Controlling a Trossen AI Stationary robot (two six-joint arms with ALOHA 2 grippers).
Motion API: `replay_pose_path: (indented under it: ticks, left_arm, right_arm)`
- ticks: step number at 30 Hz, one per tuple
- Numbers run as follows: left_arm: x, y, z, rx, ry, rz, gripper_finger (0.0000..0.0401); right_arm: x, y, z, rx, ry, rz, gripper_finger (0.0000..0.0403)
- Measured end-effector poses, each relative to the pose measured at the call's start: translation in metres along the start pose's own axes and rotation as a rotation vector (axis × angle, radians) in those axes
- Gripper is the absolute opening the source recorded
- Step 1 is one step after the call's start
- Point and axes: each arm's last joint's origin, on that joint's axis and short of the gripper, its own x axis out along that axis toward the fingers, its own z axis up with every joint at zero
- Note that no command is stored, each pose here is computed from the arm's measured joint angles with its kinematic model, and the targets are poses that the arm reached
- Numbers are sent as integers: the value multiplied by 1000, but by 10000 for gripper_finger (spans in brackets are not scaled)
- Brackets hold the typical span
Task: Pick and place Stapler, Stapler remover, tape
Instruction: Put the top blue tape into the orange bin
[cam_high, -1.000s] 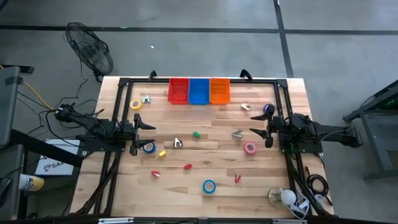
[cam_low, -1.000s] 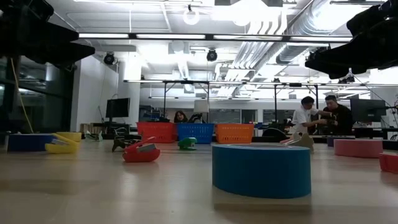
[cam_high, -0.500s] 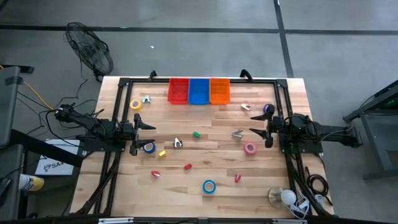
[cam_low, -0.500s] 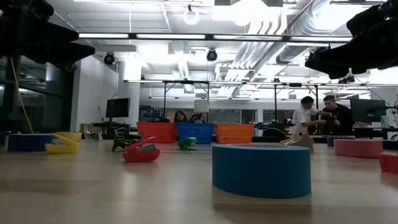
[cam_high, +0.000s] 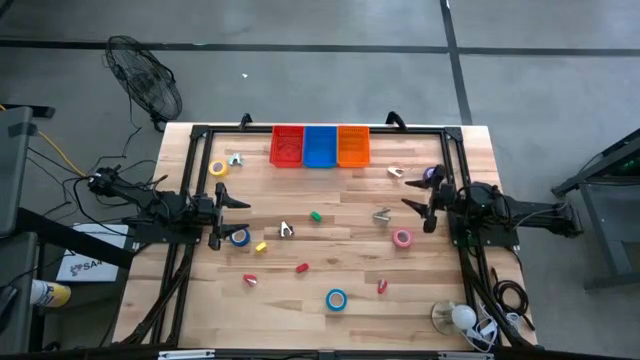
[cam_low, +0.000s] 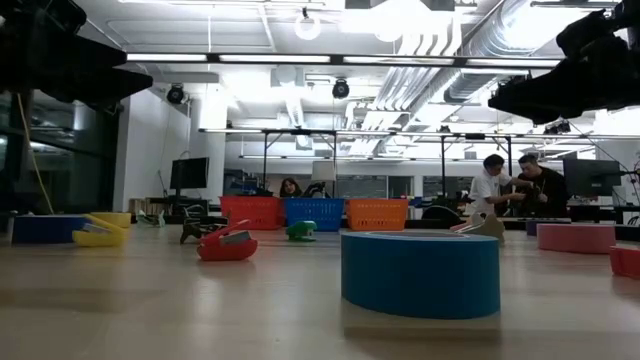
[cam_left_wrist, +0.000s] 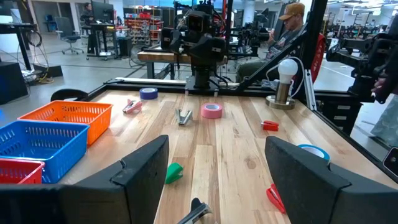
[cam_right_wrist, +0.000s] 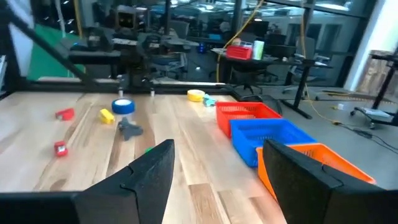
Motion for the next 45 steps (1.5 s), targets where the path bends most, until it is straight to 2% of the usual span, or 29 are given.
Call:
replay_pose_path:
  ticks: [2, 4, 11, 17, 24, 32, 40, 45]
  left_arm:
    - [0, 0, 0, 0, 0, 0, 262]
    - [0, 0, 0, 0, 1, 0, 262]
    - [0, 0, 0, 0, 0, 0, 262]
    - [0, 0, 0, 0, 0, 0, 262]
    - [0, 0, 0, -1, -1, -1, 262]
    - [0, 0, 2, -13, -28, 0, 262]
    - [0, 0, 2, -14, -30, 0, 262]
    - [0, 0, 2, -15, -32, 0, 262]
  right_arm:
    - [0, -1, 0, 22, -1, -46, 236]
    - [0, -4, 0, 99, 0, -124, 236]
    - [-5, -17, -1, 279, -39, -607, 236]
    - [-8, -21, -2, 314, -63, -760, 236]
    - [-9, -27, -4, 401, -91, -841, 236]
    - [-3, -33, -11, 429, -45, -897, 236]
    - [0, -42, 0, 525, 177, -939, 236]
    - [3, -50, 16, 644, 313, -1001, 236]
